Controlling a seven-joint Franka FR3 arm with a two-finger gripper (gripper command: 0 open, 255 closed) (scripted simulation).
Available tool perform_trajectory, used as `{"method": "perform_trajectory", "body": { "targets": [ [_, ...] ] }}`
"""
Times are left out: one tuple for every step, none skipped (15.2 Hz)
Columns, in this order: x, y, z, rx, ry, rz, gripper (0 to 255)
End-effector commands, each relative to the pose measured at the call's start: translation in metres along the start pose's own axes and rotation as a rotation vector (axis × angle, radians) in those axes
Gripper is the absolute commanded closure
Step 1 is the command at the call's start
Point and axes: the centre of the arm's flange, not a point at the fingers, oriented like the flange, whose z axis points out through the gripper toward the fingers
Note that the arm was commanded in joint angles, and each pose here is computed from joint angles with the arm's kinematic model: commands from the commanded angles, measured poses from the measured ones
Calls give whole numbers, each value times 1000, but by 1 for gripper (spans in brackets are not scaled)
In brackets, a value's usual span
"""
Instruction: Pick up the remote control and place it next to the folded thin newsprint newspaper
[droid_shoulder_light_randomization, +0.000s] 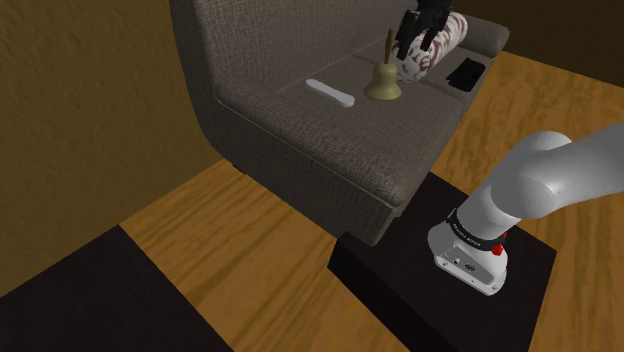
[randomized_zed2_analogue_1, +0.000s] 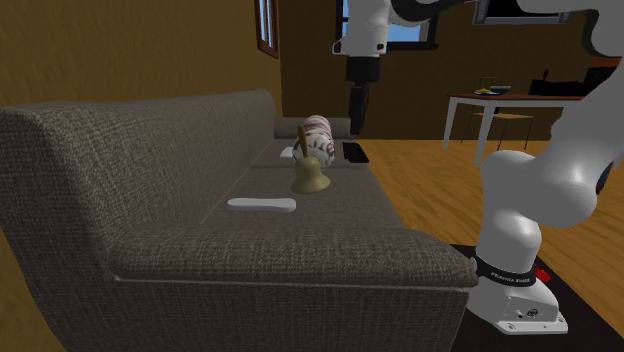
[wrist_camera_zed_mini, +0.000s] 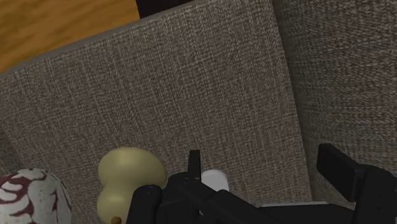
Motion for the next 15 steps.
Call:
{"method": "perform_trajectory", "body": {
  "targets": [
    [19,8,19,4,-1,-17,0],
    [30,10,27,6,-2,-25,0],
    [40,11,35,8,-3,-33,0],
    [51,13,43,10,-4,-41,0],
    [61,14,51,12,-5,-49,0],
    [72,15,59,14,-6,-58,0],
    [82,16,67,16,-8,-66,0],
    [93,16,76,18,-9,-74,0],
    [104,17,84,20,-10,-82,0],
    [114,18,92,22,-11,-90,0],
    [125,18,100,24,-12,-98,0],
    [135,19,108,26,-13,-106,0],
    [146,19,117,28,-14,-115,0],
    [156,19,125,30,-15,-123,0],
    [167,19,133,33,-17,-131,0]
  ]
}}
